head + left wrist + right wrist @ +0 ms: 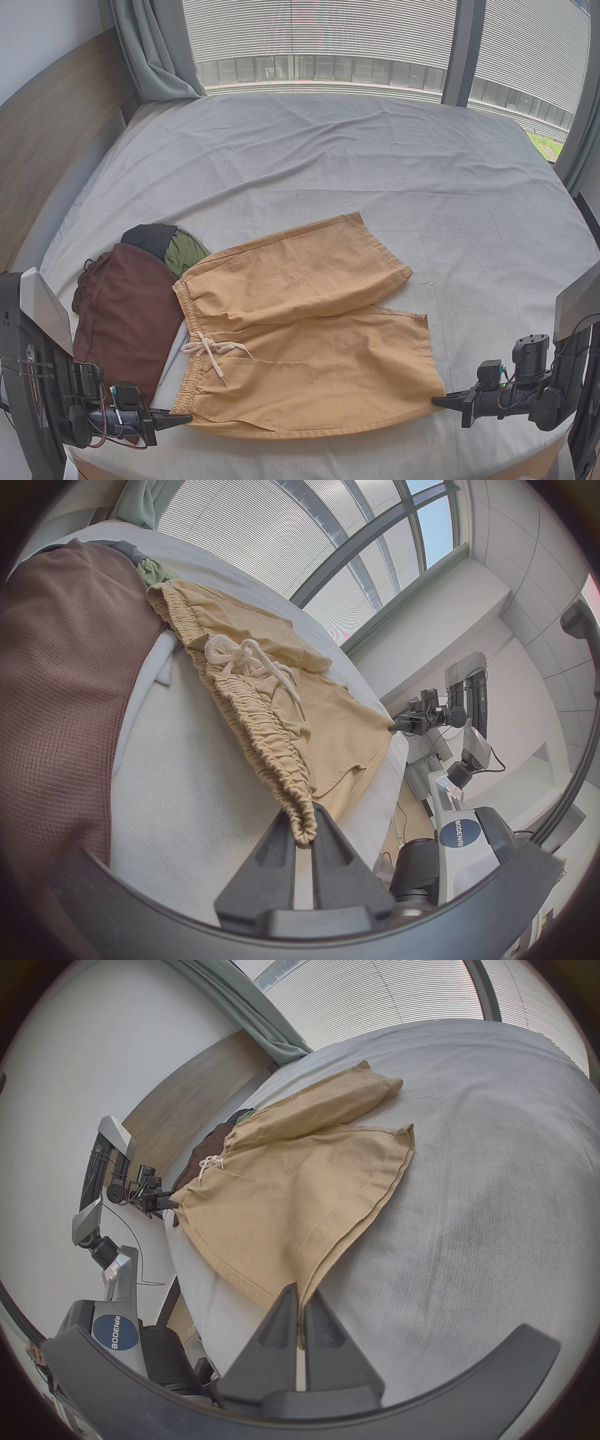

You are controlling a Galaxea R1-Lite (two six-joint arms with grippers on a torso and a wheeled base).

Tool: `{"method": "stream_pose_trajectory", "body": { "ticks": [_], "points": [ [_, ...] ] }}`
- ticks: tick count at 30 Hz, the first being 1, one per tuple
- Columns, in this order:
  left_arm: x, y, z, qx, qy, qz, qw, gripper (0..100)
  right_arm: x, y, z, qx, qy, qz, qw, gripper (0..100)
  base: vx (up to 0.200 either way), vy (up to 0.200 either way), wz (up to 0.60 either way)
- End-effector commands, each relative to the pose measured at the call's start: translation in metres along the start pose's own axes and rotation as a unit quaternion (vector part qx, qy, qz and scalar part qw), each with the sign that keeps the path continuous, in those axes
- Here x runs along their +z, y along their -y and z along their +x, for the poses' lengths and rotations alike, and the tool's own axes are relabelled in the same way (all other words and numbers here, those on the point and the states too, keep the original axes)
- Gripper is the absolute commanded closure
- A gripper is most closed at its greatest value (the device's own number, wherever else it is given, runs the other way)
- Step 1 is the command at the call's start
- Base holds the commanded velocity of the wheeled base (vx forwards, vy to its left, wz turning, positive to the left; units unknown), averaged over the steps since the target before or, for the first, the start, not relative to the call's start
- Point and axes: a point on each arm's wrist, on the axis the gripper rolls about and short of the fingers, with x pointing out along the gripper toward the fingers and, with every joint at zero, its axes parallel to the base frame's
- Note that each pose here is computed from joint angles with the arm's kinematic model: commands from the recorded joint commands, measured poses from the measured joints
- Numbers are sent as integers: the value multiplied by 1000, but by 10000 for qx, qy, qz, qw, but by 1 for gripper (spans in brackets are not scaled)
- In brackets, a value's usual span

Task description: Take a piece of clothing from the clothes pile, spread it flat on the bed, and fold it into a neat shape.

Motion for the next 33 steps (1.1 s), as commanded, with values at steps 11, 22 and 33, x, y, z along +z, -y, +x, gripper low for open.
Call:
{"method": "stream_pose_trajectory", "body": {
  "ticks": [11,22,33],
  "points": [
    [32,16,3,-241,264,-151,9992,100,24,-3,-3,183,679,9,9975,100,0,0,0],
    [66,18,5,-264,674,-123,9973,100,43,-6,-4,267,1051,40,9941,100,0,0,0],
    [77,14,8,-145,822,-128,9964,100,52,-14,-12,326,1262,-54,9915,100,0,0,0]
  ]
}}
